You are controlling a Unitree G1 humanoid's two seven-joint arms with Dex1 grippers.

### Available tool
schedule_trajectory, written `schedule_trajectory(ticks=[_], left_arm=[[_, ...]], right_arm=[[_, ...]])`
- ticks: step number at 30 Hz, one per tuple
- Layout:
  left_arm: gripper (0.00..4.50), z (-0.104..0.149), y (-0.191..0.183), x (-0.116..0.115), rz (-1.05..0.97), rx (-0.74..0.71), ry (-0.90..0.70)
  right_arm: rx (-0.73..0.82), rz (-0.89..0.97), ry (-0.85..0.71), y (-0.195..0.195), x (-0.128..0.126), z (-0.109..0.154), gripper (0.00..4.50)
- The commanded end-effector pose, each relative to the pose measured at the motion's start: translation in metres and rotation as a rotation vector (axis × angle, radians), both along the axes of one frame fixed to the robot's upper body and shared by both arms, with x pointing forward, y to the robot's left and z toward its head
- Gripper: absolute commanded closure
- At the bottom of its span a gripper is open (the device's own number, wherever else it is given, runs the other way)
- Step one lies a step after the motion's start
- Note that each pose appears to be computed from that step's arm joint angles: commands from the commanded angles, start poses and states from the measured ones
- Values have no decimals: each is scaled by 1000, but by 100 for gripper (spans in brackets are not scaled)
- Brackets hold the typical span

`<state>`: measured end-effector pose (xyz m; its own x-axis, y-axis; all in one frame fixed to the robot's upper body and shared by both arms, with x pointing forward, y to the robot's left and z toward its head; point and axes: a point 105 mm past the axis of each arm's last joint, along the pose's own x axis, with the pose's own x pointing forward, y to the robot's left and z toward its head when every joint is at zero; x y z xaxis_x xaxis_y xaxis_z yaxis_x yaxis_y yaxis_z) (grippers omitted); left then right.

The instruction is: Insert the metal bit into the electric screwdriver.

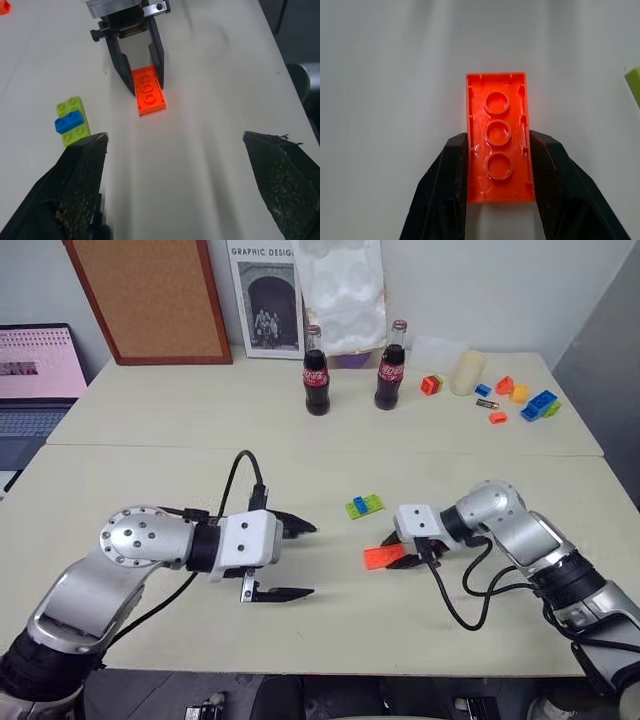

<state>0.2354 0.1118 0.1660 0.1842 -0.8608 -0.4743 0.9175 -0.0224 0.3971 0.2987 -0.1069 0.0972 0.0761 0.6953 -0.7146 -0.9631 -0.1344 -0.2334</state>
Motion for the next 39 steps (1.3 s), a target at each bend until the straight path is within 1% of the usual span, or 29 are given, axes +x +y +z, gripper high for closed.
schedule_trajectory(ticks=[1,4,5,7,8,9,10,13,15,18,21,22,24,25,27,28,31,34,35,37,39], left_arm=[[0,11,-13,5,-5,-72,-26],[0,14,-23,10,-6,-127,-32],[0,16,-29,14,-9,-151,-42],[0,18,-38,18,-16,-183,-56],[0,21,-45,21,-27,-216,-60],[0,23,-51,22,-36,-238,-60],[0,25,-54,24,-41,-251,-60],[0,27,-71,30,-73,-284,-79],[0,29,-87,31,-110,-315,-84],[0,29,-105,34,-142,-350,-70],[0,25,-117,35,-173,-340,-73],[0,24,-119,36,-177,-335,-73],[0,21,-122,37,-182,-322,-82],[0,20,-124,38,-184,-317,-84],[0,18,-125,40,-176,-312,-87],[0,18,-125,42,-171,-310,-88],[0,17,-119,47,-138,-303,-97],[0,21,-103,55,-79,-300,-102],[0,23,-96,57,-58,-298,-105],[0,25,-77,62,-9,-284,-113],[0,27,-56,65,43,-268,-113]], right_arm=[[88,-164,-118,-21,1,33,310],[146,-407,-189,-54,5,47,310],[153,-537,-234,-76,7,50,310],[155,-717,-294,-107,8,53,310],[145,-869,-357,-132,12,54,310],[135,-968,-397,-149,14,54,310],[127,-1032,-425,-160,14,54,310],[163,-1325,-515,-202,22,55,310],[210,-1491,-525,-222,23,49,310],[309,-1679,-481,-240,26,39,310],[432,-1793,-406,-249,28,33,310],[449,-1812,-392,-251,28,32,310],[476,-1846,-381,-255,26,31,240],[482,-1851,-383,-256,25,32,227],[513,-1848,-382,-254,23,36,171],[522,-1838,-385,-252,22,39,157],[531,-1780,-421,-244,15,52,82],[503,-1646,-497,-228,8,75,6],[500,-1575,-516,-218,7,83,6],[507,-1348,-491,-179,7,95,6],[504,-1163,-432,-144,6,98,6]])
